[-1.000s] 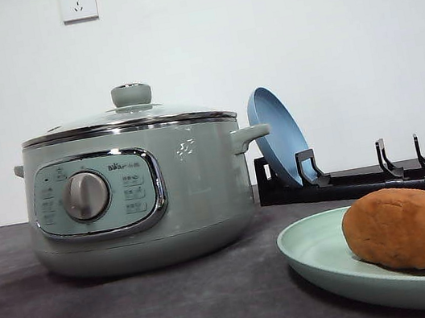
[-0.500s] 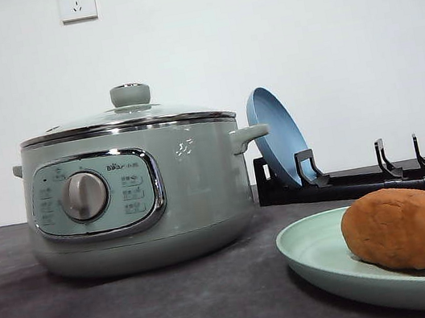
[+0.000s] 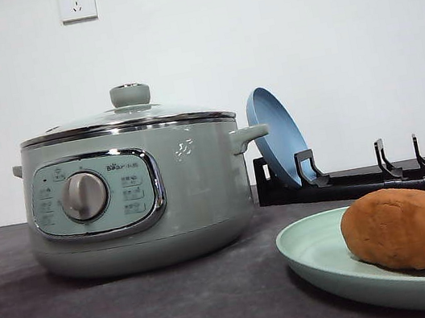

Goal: Transfer potato from steamer to green plate

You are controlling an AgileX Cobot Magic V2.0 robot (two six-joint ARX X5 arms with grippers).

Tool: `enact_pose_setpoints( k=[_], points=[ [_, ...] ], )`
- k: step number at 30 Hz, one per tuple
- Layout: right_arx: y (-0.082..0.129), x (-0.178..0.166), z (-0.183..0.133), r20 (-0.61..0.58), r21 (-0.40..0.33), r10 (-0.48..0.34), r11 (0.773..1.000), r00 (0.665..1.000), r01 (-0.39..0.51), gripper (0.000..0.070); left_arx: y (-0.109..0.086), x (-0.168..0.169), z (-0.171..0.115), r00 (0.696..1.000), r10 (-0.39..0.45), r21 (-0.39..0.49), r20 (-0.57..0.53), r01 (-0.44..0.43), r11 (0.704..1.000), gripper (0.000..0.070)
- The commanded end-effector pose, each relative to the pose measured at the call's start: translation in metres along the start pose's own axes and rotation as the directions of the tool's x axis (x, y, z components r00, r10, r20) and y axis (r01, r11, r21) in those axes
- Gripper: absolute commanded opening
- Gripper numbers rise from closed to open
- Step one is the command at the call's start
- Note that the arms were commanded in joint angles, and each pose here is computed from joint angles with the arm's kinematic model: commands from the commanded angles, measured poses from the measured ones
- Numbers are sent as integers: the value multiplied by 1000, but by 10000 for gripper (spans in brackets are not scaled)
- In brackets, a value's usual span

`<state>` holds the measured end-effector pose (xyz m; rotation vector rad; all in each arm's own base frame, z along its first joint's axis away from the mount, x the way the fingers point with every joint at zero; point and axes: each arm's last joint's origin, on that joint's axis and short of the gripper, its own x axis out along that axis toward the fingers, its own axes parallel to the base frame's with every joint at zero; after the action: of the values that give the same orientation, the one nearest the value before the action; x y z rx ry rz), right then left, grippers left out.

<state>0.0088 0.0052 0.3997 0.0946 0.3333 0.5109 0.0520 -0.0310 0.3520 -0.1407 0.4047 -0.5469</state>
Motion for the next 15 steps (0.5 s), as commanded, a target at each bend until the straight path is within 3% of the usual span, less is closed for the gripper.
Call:
enact_pose_setpoints(
  k=[1,8,12,15],
  points=[
    [1,-2,4,24,-3,8,1000,1000,-8,15,-1,-2,4,1000,-7,16,18,6,1000,0],
    [1,-2,4,28,-3,9,1000,1000,-9,15,0,-5,0,999,1,14,44,-2,1000,0],
    [1,-2,4,29,-3,9,1000,1000,-9,15,11,1,-13,987,94,-22,131,-92,995,0],
    [1,-3,4,29,-3,9,1000,1000,-9,15,26,14,-32,945,191,-48,266,-185,982,0]
  ],
)
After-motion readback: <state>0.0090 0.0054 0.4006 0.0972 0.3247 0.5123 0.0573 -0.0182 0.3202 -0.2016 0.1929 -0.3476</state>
